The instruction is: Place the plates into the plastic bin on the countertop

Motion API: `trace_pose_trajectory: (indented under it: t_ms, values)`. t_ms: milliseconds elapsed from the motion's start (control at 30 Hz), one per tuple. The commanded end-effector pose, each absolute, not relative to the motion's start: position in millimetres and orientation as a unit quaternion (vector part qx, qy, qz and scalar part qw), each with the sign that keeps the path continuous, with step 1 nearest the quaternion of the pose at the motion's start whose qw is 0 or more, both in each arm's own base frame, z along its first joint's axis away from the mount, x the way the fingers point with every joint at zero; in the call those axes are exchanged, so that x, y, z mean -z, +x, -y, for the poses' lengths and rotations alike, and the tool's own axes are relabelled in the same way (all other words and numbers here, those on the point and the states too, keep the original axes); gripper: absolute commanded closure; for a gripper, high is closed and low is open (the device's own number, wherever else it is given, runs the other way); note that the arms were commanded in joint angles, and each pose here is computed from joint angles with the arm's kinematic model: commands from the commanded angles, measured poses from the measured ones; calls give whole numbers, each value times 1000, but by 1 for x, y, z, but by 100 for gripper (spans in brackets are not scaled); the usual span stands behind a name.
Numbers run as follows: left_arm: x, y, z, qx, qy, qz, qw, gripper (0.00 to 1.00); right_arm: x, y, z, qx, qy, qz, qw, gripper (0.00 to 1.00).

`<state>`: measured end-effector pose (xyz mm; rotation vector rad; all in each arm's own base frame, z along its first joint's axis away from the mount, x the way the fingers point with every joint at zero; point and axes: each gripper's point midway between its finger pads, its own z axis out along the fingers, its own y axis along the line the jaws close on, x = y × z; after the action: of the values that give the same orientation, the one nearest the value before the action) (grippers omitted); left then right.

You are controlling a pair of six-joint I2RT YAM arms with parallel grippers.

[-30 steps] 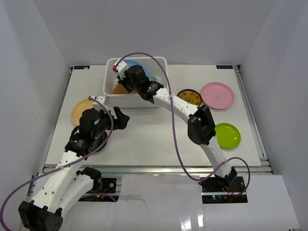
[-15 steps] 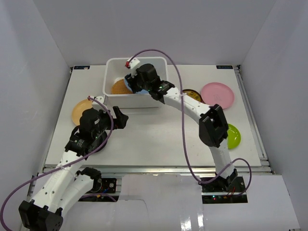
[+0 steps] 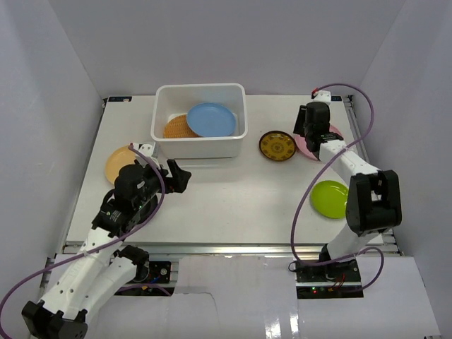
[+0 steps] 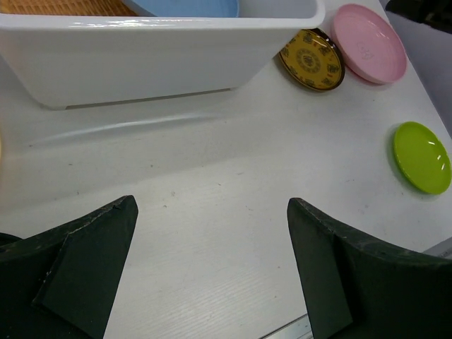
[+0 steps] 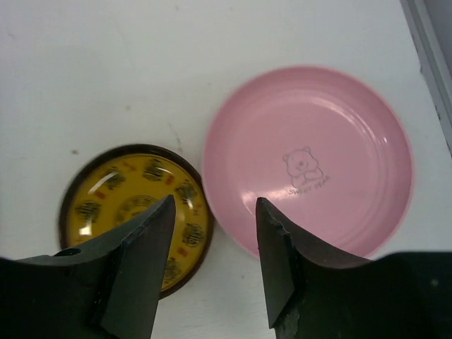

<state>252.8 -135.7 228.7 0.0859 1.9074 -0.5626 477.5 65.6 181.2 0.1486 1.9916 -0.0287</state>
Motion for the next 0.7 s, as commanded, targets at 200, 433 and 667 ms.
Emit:
trace_pose_trajectory:
  t_ms: [200,433,667]
  values:
    - [-238,253,134,224,39,-798,558,2,-114,533,-50,59,78,-880,465,38]
    - [-234,256,135,221,42,-804,551,2,-78,562,-44,91,94,-885,446,37]
    - [-228,258,137,219,44,-810,543,2,-63,579,-37,104,105,-892,428,57]
